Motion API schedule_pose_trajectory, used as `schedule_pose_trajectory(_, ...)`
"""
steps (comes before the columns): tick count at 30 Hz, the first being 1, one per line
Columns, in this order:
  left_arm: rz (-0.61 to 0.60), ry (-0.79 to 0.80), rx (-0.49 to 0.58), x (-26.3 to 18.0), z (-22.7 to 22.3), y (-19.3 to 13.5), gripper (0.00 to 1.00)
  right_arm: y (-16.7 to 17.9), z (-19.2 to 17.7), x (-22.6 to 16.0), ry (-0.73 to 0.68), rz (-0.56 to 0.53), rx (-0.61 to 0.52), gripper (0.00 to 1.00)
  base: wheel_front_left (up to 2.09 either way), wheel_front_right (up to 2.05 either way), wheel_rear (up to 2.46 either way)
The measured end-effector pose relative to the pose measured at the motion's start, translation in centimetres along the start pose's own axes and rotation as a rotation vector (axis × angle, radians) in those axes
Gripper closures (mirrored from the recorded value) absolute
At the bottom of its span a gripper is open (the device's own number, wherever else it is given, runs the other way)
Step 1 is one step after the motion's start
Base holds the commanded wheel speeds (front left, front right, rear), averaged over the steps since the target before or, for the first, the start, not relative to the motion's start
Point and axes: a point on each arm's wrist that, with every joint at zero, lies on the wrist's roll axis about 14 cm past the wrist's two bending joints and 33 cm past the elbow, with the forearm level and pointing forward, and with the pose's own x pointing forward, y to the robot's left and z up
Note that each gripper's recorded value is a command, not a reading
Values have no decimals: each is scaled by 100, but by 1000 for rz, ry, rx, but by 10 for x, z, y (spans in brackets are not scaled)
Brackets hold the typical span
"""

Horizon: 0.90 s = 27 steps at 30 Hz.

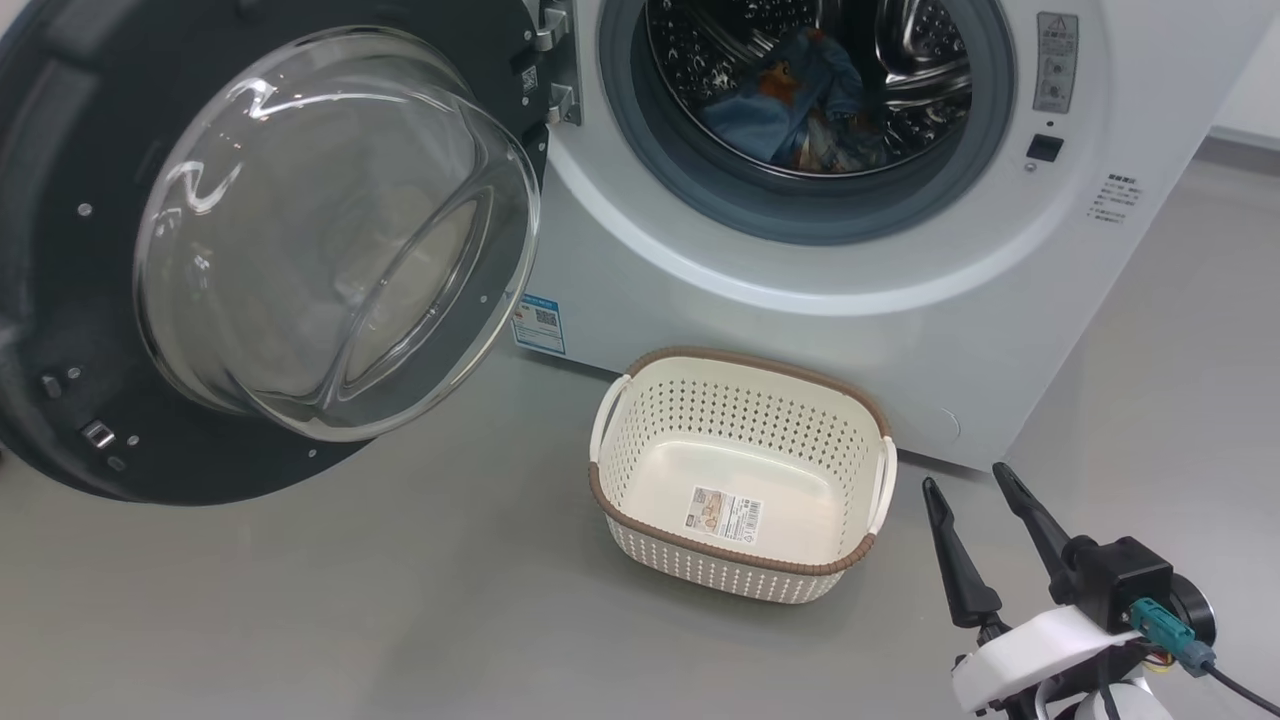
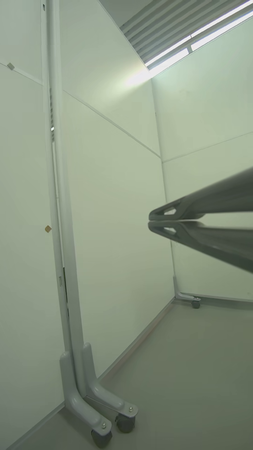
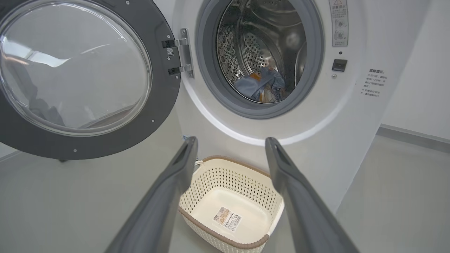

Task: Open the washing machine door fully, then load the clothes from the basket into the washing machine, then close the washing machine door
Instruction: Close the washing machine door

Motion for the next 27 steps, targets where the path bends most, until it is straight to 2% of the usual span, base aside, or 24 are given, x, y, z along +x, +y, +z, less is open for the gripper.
schedule_pose_trajectory(5, 19, 98, -6, 8, -31, 5, 100, -10, -8, -3, 19, -22, 8, 0, 0, 0, 0)
schedule_pose_trajectory(11, 24, 136, -16, 18, -44, 6, 100, -17, -14, -4, 34, -36, 10, 0, 0, 0, 0)
schedule_pose_trajectory(15, 22, 145, -66, 25, -48, 4, 100, -27, -17, -4, 42, -53, 6, 0, 0, 0, 0)
schedule_pose_trajectory(27, 71, 236, -33, 34, -76, 21, 100, -43, -27, -1, 62, -80, 12, 0, 0, 0, 0)
